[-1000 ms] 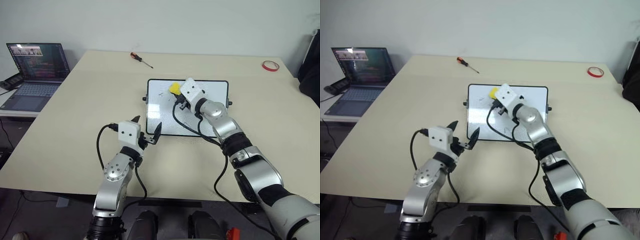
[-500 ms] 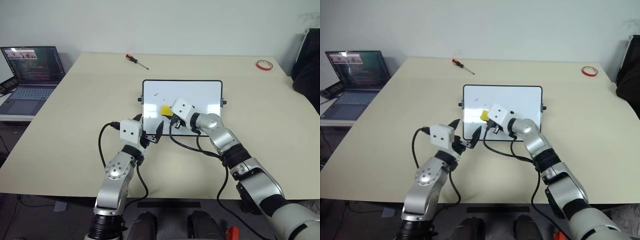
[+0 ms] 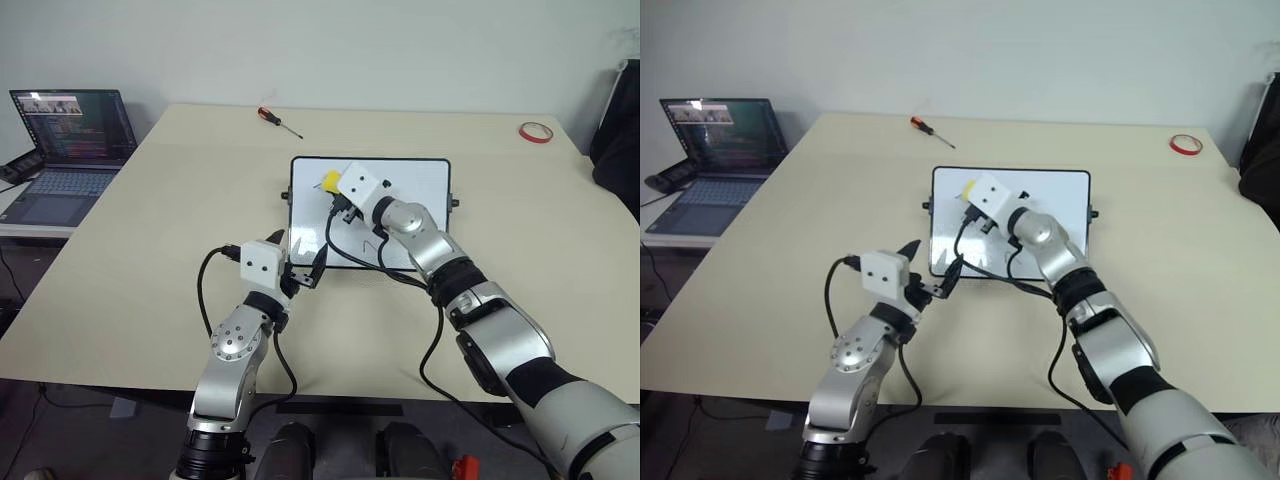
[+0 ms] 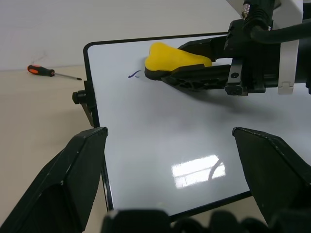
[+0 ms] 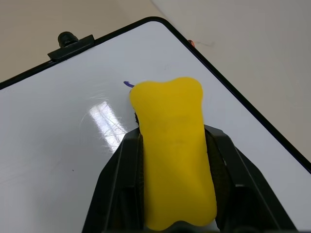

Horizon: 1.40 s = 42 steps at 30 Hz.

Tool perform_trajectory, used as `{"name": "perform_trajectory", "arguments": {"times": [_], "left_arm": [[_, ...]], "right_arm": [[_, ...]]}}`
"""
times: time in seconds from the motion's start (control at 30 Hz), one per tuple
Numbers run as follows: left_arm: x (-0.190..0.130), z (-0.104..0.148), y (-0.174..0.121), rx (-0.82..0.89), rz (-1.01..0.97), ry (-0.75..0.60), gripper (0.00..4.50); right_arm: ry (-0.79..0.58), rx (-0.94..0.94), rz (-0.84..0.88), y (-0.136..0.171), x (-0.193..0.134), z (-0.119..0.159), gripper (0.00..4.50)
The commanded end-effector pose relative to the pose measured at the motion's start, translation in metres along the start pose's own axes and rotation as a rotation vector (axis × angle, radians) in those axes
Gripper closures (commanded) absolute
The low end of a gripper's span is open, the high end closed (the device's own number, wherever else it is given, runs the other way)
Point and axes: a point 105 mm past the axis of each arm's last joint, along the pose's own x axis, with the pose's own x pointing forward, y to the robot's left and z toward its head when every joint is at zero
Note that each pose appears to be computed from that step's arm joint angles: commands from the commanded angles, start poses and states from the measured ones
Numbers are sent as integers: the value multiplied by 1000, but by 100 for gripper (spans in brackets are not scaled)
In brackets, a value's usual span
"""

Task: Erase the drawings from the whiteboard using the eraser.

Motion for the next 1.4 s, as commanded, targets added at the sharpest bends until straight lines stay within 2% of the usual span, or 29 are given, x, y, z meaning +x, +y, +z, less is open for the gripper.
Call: {"name": "perform_trajectory", "arguments": {"times": [0.03, 0.27, 0.4, 0.53, 0.73, 0.83, 1.0, 1.27, 1.4], "left_arm": [[1, 14, -3, 8, -5, -59, 0], [-1, 15, -3, 12, -2, -62, 0], [-2, 15, -4, 12, 2, -63, 0], [-3, 15, -5, 11, 7, -62, 0], [-2, 16, -5, 14, 1, -64, 0], [-1, 17, -6, 25, -9, -68, 0], [0, 17, -7, 21, -13, -68, 0], [-1, 17, -6, 24, -16, -67, 0], [-3, 17, -8, 55, -36, -61, 0]], "right_arm": [[22, 11, 16, 3, 1, -5, 319], [9, -3, 168, 36, 9, 6, 319], [6, -2, 197, 43, 9, 6, 319], [16, 0, 171, 35, 9, 4, 319], [26, 31, -39, -6, 12, 8, 319], [30, 31, -90, -16, 11, 9, 319], [40, 16, -45, -6, 11, 2, 319], [31, 33, 145, 32, 5, -7, 319], [29, 62, 124, 22, -10, -20, 319]]}}
